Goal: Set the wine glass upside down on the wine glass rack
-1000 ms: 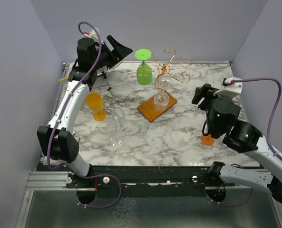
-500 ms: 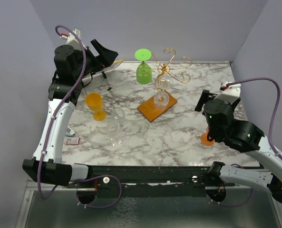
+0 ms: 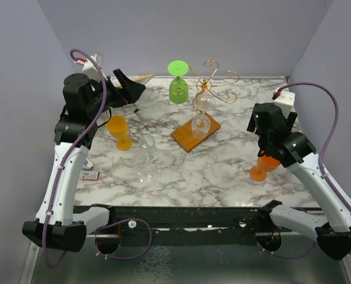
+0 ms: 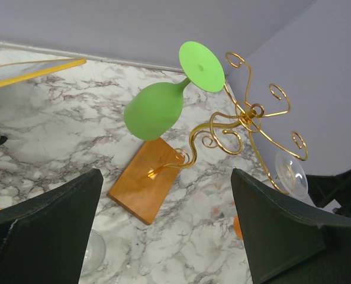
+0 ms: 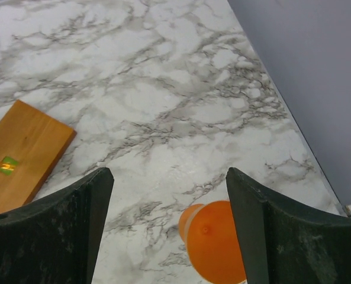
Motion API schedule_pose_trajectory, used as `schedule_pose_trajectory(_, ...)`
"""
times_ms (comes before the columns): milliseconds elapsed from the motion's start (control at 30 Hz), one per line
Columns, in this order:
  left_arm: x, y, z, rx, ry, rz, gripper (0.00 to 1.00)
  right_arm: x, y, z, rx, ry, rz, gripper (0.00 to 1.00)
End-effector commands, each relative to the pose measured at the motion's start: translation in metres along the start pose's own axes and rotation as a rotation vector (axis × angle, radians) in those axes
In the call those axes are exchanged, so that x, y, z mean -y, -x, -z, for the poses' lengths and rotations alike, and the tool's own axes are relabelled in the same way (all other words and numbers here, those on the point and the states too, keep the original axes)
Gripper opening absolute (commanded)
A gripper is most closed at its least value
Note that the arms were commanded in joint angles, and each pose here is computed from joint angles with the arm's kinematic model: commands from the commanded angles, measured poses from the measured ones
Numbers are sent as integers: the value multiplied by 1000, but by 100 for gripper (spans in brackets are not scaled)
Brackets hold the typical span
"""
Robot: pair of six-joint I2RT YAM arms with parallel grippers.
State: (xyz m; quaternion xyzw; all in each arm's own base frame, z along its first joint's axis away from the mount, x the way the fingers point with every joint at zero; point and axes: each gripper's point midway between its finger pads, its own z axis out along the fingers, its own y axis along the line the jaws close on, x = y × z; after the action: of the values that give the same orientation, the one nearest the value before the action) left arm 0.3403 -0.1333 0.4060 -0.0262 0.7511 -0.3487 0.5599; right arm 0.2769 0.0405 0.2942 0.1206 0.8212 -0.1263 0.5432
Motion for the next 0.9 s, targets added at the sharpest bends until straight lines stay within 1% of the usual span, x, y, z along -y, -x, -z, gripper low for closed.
schedule_pose_trajectory(0, 9, -13, 19, -31, -38, -46, 91, 2, -23, -17, -118, 33, -42, 80)
schedule_pose_trajectory(67, 11, -20, 26, -44, -57, -54, 91, 7, -35, -18, -156, -2, -51, 74)
schedule_pose_trajectory(167, 16, -31, 36, -65, -88, -56, 91, 17, -56, -15, -214, -65, -82, 62)
schedule_pose_trajectory(233, 16, -38, 40, -73, -97, -54, 91, 22, -70, -12, -238, -81, -110, 56)
schedule_pose_trajectory(333, 7, -49, 38, -91, -78, -32, 91, 26, -90, -10, -271, -104, -154, 53)
schedule_pose_trajectory(467, 1, -60, 33, -118, -72, -7, 90, 32, -106, -7, -303, -139, -199, 53)
schedule_pose_trajectory(567, -1, -64, 31, -121, -76, 4, 91, 26, -118, -9, -329, -120, -221, 51)
schedule_pose_trajectory(667, -2, -67, 29, -125, -85, -2, 95, 16, -132, -13, -361, -96, -236, 47)
schedule_pose_trajectory(733, -3, -69, 29, -129, -90, -11, 99, 14, -137, -15, -371, -100, -253, 42)
schedule_pose_trajectory(767, -3, -69, 29, -129, -94, -17, 99, 13, -137, -16, -364, -102, -266, 39)
schedule_pose_trajectory(867, 4, -63, 33, -110, -111, -45, 99, 14, -131, -19, -302, -78, -305, 23)
